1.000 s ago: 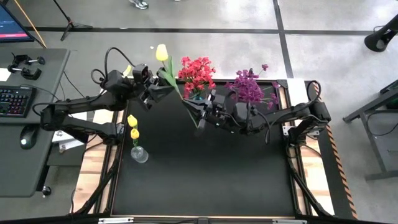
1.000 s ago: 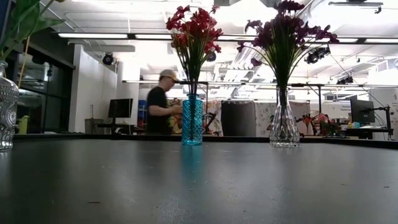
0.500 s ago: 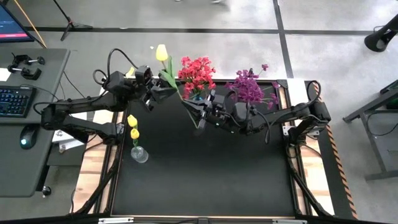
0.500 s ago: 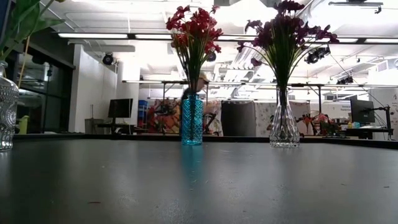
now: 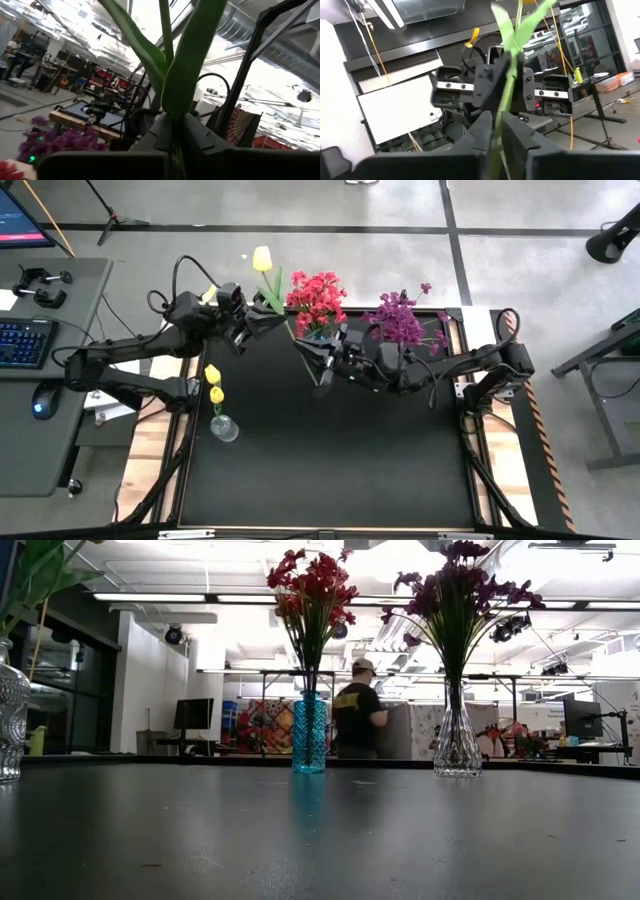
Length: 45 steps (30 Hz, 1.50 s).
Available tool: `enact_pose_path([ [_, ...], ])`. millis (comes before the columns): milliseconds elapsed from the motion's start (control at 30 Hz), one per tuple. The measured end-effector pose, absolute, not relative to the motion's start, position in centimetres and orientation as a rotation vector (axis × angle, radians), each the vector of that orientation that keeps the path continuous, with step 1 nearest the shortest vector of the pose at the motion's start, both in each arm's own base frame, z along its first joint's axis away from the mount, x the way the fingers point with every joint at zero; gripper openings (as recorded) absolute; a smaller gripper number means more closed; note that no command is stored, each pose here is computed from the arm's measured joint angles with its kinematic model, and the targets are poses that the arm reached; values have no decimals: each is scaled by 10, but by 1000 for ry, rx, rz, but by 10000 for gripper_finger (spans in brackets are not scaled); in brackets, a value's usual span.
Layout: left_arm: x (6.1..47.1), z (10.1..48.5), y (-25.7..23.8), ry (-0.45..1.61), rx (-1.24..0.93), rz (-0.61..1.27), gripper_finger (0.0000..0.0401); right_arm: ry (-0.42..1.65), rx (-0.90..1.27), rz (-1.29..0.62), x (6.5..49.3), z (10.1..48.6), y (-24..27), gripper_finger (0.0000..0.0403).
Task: Sort flowers into vase by color
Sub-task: Put the yellow flower into the bottom transparent vase
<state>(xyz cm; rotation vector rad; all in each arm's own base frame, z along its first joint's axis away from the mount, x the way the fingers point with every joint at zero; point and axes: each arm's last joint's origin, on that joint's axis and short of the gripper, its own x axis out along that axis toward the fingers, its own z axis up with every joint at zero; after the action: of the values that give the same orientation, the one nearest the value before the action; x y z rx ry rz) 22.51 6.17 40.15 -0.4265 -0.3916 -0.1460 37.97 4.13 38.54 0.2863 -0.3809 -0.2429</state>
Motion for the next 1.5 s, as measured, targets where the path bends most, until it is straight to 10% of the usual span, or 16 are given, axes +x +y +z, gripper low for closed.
enact_pose_path([
  [533, 107, 441, 28, -489, -274, -198, 1, -286, 237, -353, 320, 430, 44, 291],
  [833, 56, 458, 3, -537, -230, -318, 0, -198, 321, -393, 326, 418, 33, 298],
  [1500, -14, 465, -15, 50, -238, -78, 0, -194, 377, -430, 326, 415, 31, 298],
])
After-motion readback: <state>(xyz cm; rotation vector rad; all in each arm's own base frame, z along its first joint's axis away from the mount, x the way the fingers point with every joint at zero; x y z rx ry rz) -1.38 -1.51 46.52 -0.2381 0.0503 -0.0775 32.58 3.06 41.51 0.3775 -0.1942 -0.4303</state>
